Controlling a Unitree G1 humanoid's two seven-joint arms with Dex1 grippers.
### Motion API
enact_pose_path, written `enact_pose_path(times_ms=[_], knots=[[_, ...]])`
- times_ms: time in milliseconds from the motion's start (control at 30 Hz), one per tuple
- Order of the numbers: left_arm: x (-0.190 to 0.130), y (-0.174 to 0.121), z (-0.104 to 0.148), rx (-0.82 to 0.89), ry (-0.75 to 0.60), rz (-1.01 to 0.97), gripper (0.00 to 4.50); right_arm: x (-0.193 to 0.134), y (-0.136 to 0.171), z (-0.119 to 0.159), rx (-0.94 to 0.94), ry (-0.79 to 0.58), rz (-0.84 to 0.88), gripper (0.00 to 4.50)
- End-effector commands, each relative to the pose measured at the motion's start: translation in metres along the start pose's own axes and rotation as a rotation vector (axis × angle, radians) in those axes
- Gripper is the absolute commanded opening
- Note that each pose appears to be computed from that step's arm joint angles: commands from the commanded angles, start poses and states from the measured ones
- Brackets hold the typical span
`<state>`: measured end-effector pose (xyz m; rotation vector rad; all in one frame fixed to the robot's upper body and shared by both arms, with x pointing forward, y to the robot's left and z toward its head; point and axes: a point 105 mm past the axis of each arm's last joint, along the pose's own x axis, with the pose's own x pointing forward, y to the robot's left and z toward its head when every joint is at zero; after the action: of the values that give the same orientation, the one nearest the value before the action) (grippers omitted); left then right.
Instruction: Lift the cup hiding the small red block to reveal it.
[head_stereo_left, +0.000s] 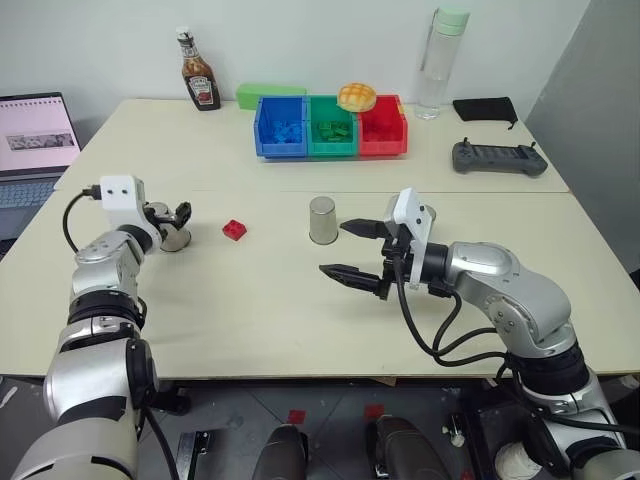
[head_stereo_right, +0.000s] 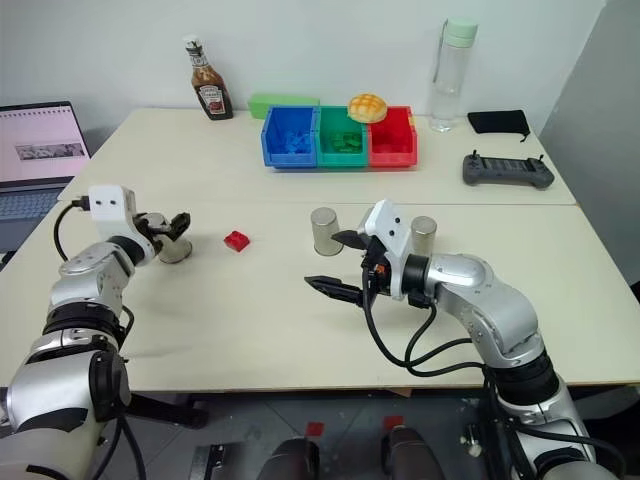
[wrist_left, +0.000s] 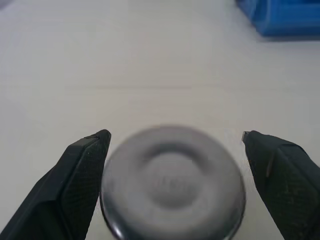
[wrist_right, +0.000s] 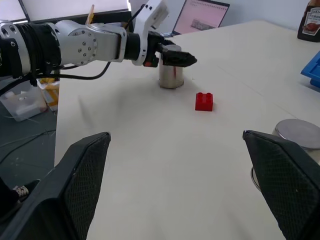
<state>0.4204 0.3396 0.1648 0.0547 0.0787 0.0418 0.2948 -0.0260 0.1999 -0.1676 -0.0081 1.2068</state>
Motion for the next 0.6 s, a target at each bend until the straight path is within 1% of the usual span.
enact_pose_path(times_ms=[33,167,233,333,367,467,600], knots=[[-0.004,-0.004,0.046,0.078,-0.149,-0.035,4.47,-0.001,-0.001,0.019,-0.046,-0.065,-0.010,4.50],[-0.016,-0.012,0.079,0.163,-0.264,-0.056,4.47,-0.002,-0.004,0.027,-0.050,-0.099,-0.035,4.50],[-0.026,-0.026,0.087,0.203,-0.283,-0.136,4.47,-0.003,-0.005,0.032,-0.054,-0.112,-0.045,4.50],[-0.049,-0.049,0.082,0.271,-0.234,-0.288,4.47,-0.007,-0.005,0.035,-0.063,-0.112,-0.051,4.50],[-0.058,-0.052,0.078,0.286,-0.212,-0.316,4.47,-0.010,-0.005,0.034,-0.063,-0.106,-0.053,4.50],[-0.084,-0.056,0.064,0.311,-0.120,-0.374,4.47,-0.018,-0.006,0.031,-0.060,-0.074,-0.059,4.50],[-0.114,-0.053,0.047,0.309,0.009,-0.417,4.47,-0.030,-0.007,0.024,-0.033,-0.020,-0.050,4.50]])
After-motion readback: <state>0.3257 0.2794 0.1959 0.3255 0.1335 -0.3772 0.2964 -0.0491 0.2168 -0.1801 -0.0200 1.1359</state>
